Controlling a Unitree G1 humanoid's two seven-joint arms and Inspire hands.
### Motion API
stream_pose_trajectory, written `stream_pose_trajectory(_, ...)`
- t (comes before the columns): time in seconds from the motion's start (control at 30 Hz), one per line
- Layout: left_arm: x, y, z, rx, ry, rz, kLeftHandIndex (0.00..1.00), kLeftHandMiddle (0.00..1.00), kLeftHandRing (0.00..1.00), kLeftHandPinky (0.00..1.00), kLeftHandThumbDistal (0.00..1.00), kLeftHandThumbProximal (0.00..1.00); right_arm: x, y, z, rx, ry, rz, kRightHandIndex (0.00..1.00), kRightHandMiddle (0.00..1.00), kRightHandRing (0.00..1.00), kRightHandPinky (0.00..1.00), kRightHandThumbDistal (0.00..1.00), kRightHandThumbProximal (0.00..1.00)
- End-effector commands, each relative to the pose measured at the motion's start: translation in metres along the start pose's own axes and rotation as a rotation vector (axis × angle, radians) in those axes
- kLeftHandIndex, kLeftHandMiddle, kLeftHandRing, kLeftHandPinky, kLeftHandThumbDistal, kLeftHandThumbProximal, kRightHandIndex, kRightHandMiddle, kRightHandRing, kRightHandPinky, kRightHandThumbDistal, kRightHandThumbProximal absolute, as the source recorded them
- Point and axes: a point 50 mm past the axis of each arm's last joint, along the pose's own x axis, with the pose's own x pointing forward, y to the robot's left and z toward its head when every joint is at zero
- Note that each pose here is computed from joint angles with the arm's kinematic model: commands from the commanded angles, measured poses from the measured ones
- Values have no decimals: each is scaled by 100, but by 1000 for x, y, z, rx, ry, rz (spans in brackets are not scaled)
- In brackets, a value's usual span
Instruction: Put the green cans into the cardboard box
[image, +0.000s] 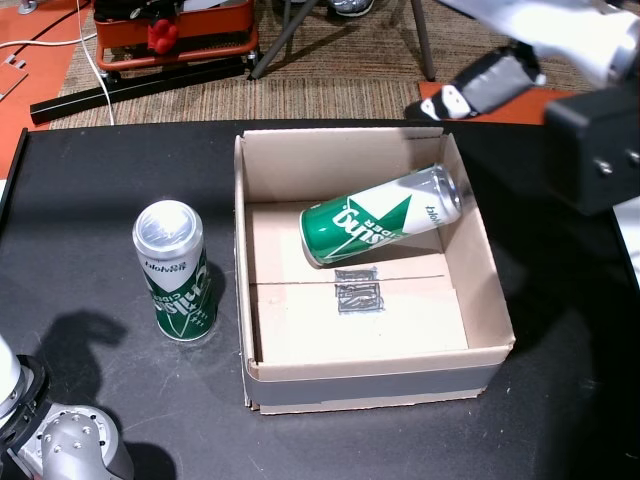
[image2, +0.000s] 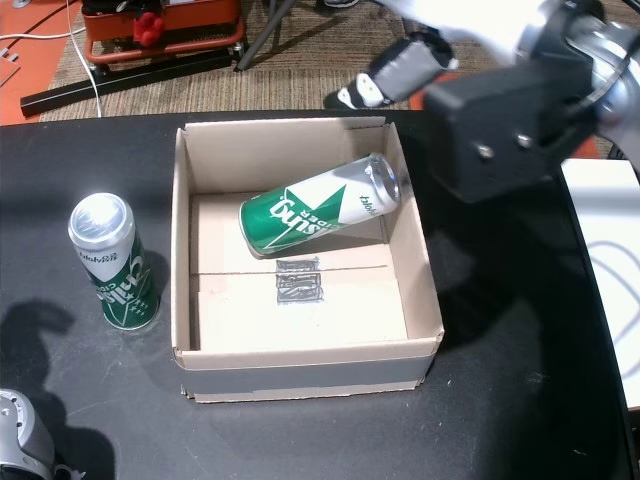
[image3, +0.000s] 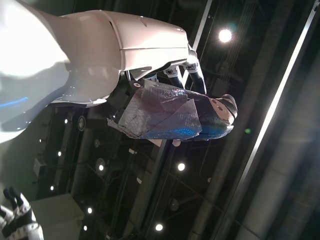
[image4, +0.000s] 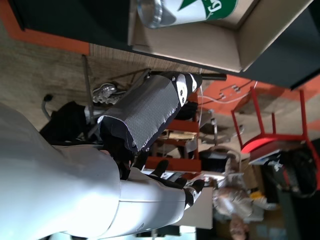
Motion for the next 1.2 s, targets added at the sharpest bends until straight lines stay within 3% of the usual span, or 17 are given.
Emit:
stream_pose_trajectory(0.0, -38, -20, 0, -41, 54, 157, 38, 49, 72, 78, 41, 66, -16, 0, -10, 44, 27, -71, 75, 86, 100, 98, 100, 47)
stream_pose_trajectory(0.17, -38, -19, 0, -43, 54, 145, 38, 48, 72, 78, 42, 67, -43, 5, -29, 218, 100, -194, 75, 91, 100, 100, 100, 38)
stream_pose_trajectory(0.27, -38, -17, -1, -68, 55, 134, 38, 49, 72, 78, 42, 66, -60, 6, -39, 312, 137, -288, 88, 97, 100, 100, 97, 38)
stream_pose_trajectory(0.3, -38, -17, -1, -77, 52, 127, 38, 49, 72, 78, 40, 65, -67, 7, -42, 344, 147, -338, 89, 96, 100, 100, 99, 41)
stream_pose_trajectory(0.43, -38, -17, -1, -94, 46, 135, 37, 48, 71, 76, 44, 61, -92, 17, -55, 531, 207, -507, 87, 92, 96, 98, 100, 40)
stream_pose_trajectory(0.53, -39, -17, 0, -79, 58, 145, 38, 49, 72, 76, 44, 63, -109, 28, -60, 675, 212, -594, 82, 88, 95, 99, 96, 49)
stream_pose_trajectory(0.6, -38, -19, 0, -65, 55, 157, 37, 48, 71, 76, 45, 63, -120, 36, -62, 780, 182, -656, 80, 88, 95, 100, 89, 44)
stream_pose_trajectory(0.8, -36, -17, -2, -86, 47, 150, 35, 47, 70, 74, 46, 62, -152, 63, -70, 1122, 76, -841, 77, 87, 92, 95, 99, 47)
stream_pose_trajectory(0.87, -36, -17, -2, -89, 50, 146, 36, 48, 70, 75, 45, 61, -159, 72, -71, 1178, 76, -866, 77, 87, 91, 94, 100, 51)
stream_pose_trajectory(0.97, -37, -17, -1, -89, 54, 147, 37, 48, 71, 75, 45, 60, -171, 90, -71, 1242, 112, -880, 74, 86, 90, 92, 95, 46)
stream_pose_trajectory(1.07, -38, -17, 1, -64, 69, 162, 38, 48, 72, 75, 50, 61, -179, 105, -68, 1262, 154, -876, 76, 85, 89, 92, 91, 47)
stream_pose_trajectory(1.13, -38, -16, 2, -28, 83, 161, 40, 49, 73, 75, 53, 62, -181, 111, -66, 1273, 167, -876, 79, 86, 88, 90, 97, 47)
stream_pose_trajectory(1.17, -38, -16, 2, -23, 91, 159, 42, 50, 74, 75, 60, 60, -182, 113, -65, 1281, 169, -877, 81, 86, 87, 89, 99, 47)
